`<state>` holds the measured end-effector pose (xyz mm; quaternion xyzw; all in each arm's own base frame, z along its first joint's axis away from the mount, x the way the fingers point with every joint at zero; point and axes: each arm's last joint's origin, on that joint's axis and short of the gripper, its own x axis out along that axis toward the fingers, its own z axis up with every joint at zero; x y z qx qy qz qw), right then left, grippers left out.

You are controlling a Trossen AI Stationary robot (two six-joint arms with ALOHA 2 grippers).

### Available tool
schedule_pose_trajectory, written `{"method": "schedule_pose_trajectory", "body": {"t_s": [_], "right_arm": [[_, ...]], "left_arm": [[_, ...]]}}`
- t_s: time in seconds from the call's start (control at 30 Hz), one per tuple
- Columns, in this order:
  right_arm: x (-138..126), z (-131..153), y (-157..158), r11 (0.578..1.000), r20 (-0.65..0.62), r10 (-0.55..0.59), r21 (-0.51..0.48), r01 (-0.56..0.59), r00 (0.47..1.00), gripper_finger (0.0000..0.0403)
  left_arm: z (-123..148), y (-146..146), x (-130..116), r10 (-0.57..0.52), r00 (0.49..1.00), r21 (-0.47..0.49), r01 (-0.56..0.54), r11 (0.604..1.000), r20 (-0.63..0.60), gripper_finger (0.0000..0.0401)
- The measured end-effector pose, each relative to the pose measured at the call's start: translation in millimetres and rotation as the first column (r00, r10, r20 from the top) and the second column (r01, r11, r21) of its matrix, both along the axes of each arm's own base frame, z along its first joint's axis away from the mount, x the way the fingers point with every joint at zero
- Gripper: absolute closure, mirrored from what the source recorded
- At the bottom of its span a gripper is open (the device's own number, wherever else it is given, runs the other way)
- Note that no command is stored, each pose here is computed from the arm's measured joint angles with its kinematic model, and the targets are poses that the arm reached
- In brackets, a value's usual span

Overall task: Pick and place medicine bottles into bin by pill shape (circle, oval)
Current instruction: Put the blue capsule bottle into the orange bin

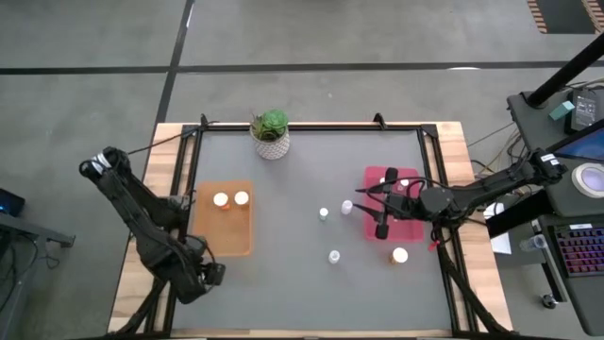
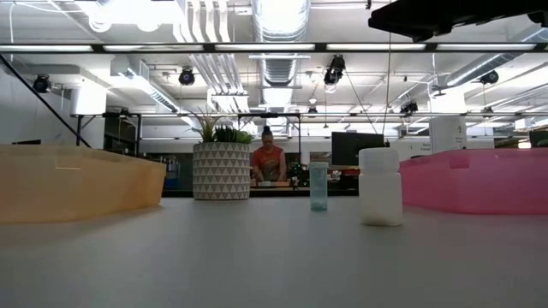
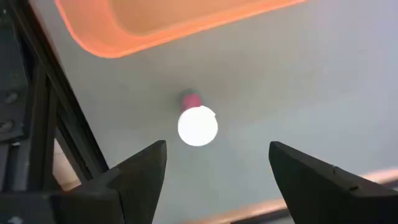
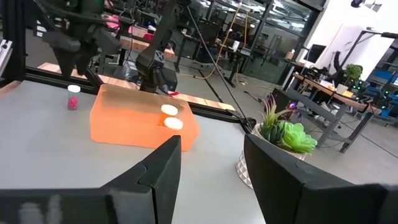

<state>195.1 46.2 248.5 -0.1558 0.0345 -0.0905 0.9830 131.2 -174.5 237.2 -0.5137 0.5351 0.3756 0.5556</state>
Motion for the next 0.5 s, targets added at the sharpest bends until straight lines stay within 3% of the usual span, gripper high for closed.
{"method": "schedule_pose_trajectory", "body": {"t_s": [0.23,0.5], "right_arm": [[-0.1,-0.7,-0.3,1.000,-0.002,-0.002,-0.001,0.002,1.000,0.0234],[0.2,-0.7,-1.4,1.000,-0.003,-0.009,-0.003,0.009,1.000,0.0234]], "left_arm": [[-16.1,-10.6,7.2,-0.010,0.995,0.006,0.010,1.000,-0.100,0.0134],[-26.1,-7.6,5.5,-0.024,0.991,0.058,0.032,0.998,-0.132,0.0134]]}}
